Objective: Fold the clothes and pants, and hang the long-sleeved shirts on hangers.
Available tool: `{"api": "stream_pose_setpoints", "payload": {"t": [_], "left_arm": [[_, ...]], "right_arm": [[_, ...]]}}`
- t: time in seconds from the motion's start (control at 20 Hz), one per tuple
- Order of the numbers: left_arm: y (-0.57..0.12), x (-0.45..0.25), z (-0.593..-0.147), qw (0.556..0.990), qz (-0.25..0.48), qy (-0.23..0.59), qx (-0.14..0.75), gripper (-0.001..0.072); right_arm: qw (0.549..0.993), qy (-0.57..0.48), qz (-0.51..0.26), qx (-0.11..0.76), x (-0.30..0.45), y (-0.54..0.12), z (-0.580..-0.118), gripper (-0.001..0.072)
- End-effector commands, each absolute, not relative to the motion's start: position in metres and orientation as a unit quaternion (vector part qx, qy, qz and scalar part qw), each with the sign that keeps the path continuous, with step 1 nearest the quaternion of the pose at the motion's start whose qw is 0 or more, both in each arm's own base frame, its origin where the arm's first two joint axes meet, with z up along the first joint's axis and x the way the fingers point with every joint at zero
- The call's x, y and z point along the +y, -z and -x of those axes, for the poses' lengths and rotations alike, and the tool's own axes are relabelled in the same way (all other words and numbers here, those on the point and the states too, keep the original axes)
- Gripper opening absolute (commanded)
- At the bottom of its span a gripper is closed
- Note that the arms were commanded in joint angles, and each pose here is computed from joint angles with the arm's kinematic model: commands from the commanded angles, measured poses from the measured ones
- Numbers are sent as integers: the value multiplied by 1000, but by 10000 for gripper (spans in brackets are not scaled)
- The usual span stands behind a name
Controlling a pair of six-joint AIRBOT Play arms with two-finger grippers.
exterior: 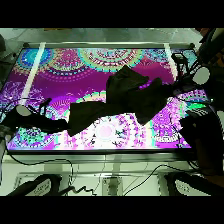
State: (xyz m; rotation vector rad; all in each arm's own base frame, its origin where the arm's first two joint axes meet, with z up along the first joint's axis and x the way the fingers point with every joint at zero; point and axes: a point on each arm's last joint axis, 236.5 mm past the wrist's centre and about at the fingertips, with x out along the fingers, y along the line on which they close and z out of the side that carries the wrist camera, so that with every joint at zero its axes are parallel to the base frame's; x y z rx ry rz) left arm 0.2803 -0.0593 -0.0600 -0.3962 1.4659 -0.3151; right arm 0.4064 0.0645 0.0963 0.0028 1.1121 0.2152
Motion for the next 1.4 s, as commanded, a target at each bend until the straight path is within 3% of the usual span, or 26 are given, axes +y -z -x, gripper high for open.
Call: {"api": "stream_pose_setpoints", "payload": {"t": [0.0,0.3,0.45,0.5,0.55,0.75,1.0,1.2,1.35], "left_arm": [[82,-74,-283,702,207,166,661,593],[120,-84,-279,672,201,213,680,581],[114,-105,-294,680,239,250,646,263],[108,-108,-303,690,247,259,630,85],[101,-108,-313,700,248,263,616,17],[36,-76,-385,757,256,244,550,16],[-157,37,-491,894,233,161,347,15],[-272,115,-493,953,176,96,226,15],[-262,149,-478,954,158,55,247,15]], "right_arm": [[850,-120,-21,513,76,-98,-410,27],[850,-120,-20,512,76,-98,-410,27],[859,-118,-21,499,75,-102,-417,28],[864,-114,-19,489,73,-104,-421,28],[871,-108,-16,478,69,-108,-426,29],[905,-60,15,421,37,-139,-453,29],[961,22,-62,270,-25,-250,-488,28],[970,88,-112,199,-85,-302,-485,29],[944,123,-126,278,-115,-261,-464,28]]}}
